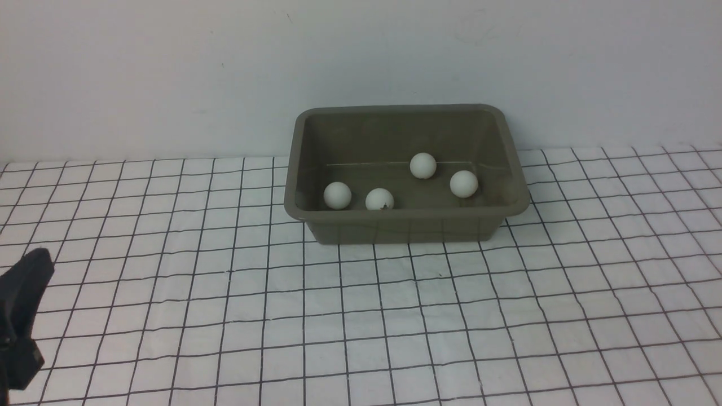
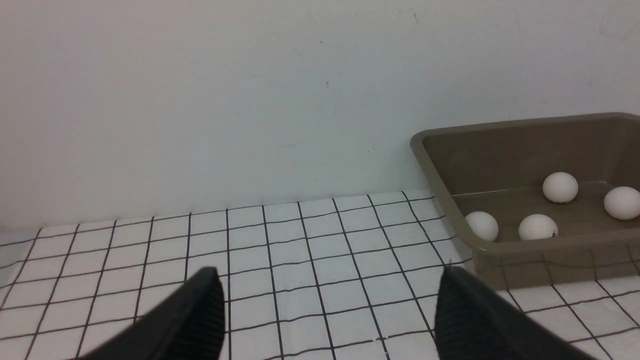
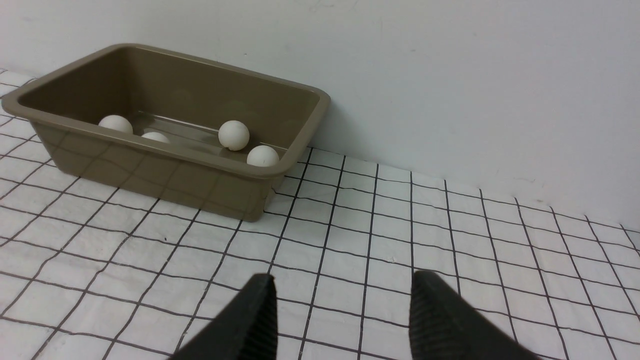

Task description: Put the table tennis balls into the box on the white checkered tablecloth.

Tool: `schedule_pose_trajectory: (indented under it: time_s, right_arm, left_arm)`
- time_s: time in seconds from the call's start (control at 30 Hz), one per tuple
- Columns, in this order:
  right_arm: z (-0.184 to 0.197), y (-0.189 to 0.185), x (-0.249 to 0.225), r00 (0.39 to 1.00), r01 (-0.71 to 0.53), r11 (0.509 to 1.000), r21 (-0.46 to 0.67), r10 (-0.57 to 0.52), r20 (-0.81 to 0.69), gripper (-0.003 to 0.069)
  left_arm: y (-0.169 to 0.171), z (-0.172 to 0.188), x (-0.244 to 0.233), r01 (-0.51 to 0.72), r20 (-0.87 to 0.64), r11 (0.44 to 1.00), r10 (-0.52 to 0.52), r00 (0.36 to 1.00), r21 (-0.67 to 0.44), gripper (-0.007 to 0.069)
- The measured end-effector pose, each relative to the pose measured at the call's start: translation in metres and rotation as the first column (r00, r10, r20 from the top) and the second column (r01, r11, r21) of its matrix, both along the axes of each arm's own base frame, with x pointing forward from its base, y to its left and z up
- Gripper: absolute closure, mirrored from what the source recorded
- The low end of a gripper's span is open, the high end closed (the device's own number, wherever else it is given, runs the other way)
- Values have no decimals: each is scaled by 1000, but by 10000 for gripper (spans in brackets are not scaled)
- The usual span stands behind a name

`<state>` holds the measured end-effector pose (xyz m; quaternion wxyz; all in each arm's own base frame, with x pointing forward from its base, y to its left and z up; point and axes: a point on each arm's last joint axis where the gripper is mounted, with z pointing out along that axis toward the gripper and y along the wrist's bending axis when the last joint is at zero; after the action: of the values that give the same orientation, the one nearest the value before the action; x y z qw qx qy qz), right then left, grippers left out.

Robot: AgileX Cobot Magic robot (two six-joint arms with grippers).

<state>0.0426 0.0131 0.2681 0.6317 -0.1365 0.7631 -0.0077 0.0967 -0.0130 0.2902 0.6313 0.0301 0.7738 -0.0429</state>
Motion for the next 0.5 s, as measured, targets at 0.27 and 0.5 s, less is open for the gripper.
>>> schedule_pose_trajectory:
  time_s: [0.27,0.5]
  right_arm:
    - [0,0,0,1000,-1,1000,4,1,0,321]
    - [0,0,0,1000,-1,1000,4,1,0,321]
  left_arm:
    - [9,-12,-22,5,-12,995,-6,1000,-96,115]
    - [3,-50,-36,156,-159,988,-155,975,-5,115]
